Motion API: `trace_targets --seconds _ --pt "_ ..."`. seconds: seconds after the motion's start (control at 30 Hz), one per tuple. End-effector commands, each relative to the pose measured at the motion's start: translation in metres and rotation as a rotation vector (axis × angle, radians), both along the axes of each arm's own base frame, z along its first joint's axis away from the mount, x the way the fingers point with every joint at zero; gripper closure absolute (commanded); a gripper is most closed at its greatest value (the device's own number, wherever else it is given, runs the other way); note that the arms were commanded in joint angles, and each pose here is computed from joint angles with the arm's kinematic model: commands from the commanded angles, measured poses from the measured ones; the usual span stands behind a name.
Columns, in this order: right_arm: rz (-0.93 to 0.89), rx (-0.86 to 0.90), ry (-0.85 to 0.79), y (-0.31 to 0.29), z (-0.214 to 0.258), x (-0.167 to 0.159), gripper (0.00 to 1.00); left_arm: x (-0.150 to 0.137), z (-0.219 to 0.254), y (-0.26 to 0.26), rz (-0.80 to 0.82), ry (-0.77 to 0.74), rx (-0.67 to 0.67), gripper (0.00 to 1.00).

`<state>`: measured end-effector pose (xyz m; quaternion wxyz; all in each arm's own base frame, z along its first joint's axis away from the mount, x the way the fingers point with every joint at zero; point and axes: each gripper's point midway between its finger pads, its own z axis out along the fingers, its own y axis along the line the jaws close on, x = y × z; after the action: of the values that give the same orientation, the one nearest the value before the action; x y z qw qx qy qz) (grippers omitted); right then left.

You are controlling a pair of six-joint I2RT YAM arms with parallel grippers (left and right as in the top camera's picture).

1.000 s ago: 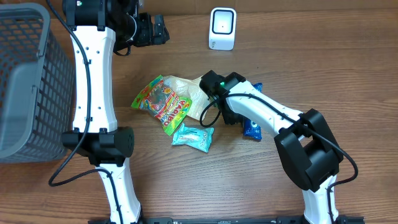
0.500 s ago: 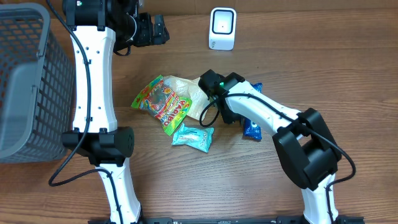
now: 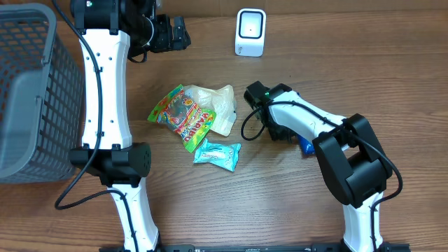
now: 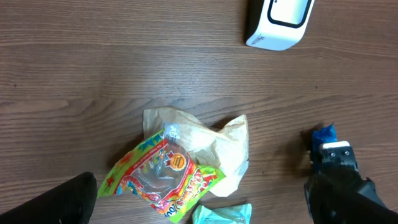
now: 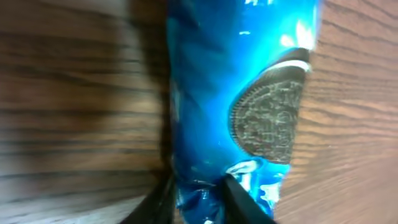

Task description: Scan the item barcode

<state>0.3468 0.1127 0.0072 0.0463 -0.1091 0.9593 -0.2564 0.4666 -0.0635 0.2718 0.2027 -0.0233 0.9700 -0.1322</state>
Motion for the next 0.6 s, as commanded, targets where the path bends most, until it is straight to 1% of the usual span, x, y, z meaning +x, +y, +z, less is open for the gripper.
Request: trace_targets --seconds 0.0,0.03,0.2,0.33,0.43,0.5,0.57 --pt "0.035 0.001 0.115 -0.004 -0.022 -0.016 0.79 -0.005 0.011 -0.003 0.002 -0.024 -0.004 0.0" --pt "0.04 -0.021 0.103 -0.006 -0.017 -0.012 0.78 -0.005 0.011 -0.003 0.002 -0.024 -0.004 0.0" --pt "0.073 -0.088 0.044 -0.006 0.019 0.014 0.66 -0.005 0.011 -0.003 0.002 -0.024 -0.003 0.0" --pt "0.113 -0.083 0.018 0.0 0.027 0.027 0.61 -0.005 0.011 -0.003 0.002 -0.024 -0.003 0.0" --pt "0.123 -0.084 -0.025 0.003 0.034 0.038 0.53 -0.005 0.011 -0.003 0.002 -0.024 -0.003 0.0" --pt "0.132 -0.085 -0.037 0.004 0.035 0.042 0.5 -0.005 0.011 -0.003 0.002 -0.024 -0.003 0.0" --pt "0.126 -0.078 -0.049 0.004 0.034 0.045 0.5 -0.005 0.011 -0.003 0.002 -0.024 -0.004 0.0"
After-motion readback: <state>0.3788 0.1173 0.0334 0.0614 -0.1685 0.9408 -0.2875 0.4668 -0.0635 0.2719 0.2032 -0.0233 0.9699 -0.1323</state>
